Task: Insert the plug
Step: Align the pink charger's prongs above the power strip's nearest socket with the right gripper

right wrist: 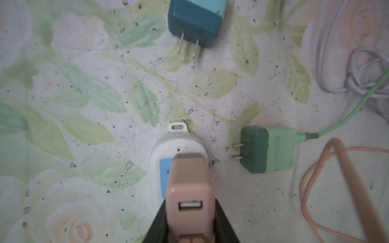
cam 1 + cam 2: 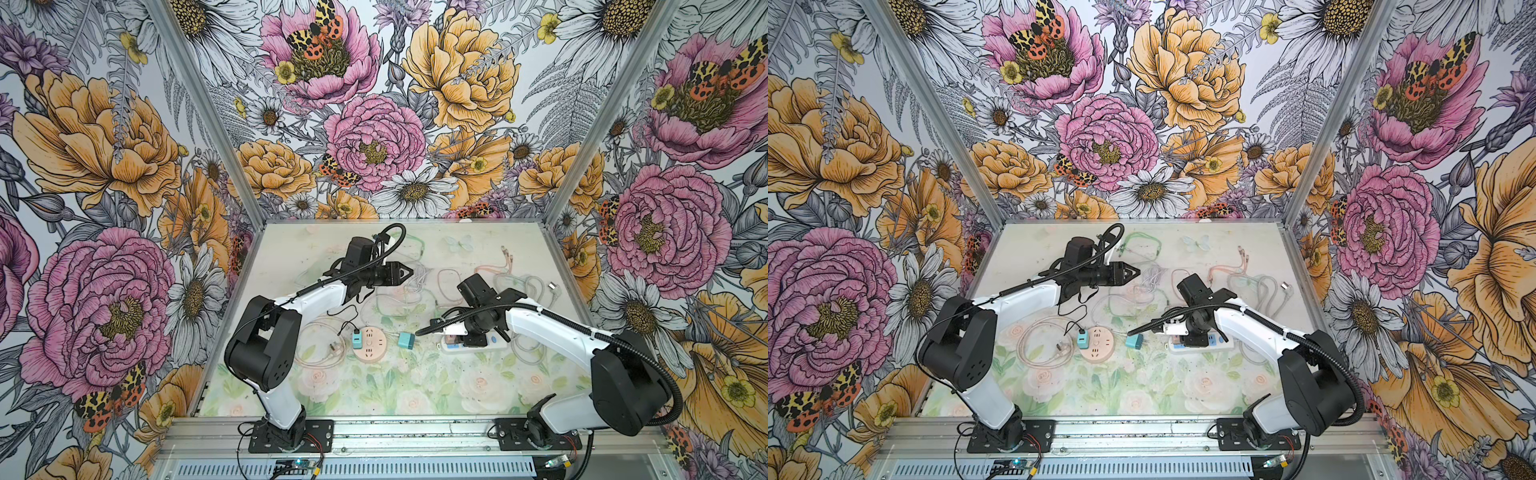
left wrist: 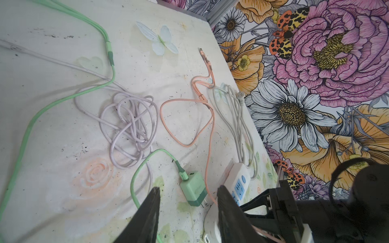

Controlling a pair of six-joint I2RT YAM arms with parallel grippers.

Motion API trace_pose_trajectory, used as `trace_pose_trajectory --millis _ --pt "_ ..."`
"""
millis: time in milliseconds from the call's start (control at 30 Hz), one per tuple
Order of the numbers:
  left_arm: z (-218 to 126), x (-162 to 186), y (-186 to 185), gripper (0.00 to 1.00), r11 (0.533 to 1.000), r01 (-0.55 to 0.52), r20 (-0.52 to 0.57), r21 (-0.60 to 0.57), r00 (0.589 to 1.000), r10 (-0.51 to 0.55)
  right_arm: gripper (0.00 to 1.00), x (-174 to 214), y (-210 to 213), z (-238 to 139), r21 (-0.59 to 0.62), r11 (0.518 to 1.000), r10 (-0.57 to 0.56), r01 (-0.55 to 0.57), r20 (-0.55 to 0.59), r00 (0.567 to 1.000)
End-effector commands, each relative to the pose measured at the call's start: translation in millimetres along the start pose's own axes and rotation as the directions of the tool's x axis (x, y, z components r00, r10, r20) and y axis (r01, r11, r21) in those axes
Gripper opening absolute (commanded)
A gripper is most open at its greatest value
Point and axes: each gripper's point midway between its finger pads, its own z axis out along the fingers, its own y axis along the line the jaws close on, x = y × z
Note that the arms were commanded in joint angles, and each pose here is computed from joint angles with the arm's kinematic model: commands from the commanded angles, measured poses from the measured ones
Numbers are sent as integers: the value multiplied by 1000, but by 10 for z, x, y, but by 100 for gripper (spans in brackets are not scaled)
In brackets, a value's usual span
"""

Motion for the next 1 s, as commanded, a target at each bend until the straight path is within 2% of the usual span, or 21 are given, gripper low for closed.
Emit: trace_pose_trajectory --millis 0,133,267,367,467,667,967 --pt "54 40 51 46 999 20 -14 34 1000 -20 0 288 134 131 -74 997 4 -13 -115 993" --pt "70 30 46 46 999 20 -15 40 1000 -20 0 318 169 179 -90 996 4 -16 -125 992" --pt "72 -5 17 46 999 18 -12 50 1000 -17 2 240 125 152 -82 995 55 -61 -78 995" --pt "66 -37 -1 46 998 21 -6 52 1000 -21 15 161 18 68 -36 996 83 -84 -31 996" --pt "54 -46 -41 46 998 18 -2 55 1000 -18 21 91 -83 -41 7 995 102 -102 2 995" --pt "22 -53 -96 46 999 8 1 52 1000 -8 25 12 -175 -172 49 994 97 -98 32 995" --pt "-4 -51 -144 46 999 -5 -2 44 1000 5 30 -52 -211 -215 50 993 104 -107 64 993"
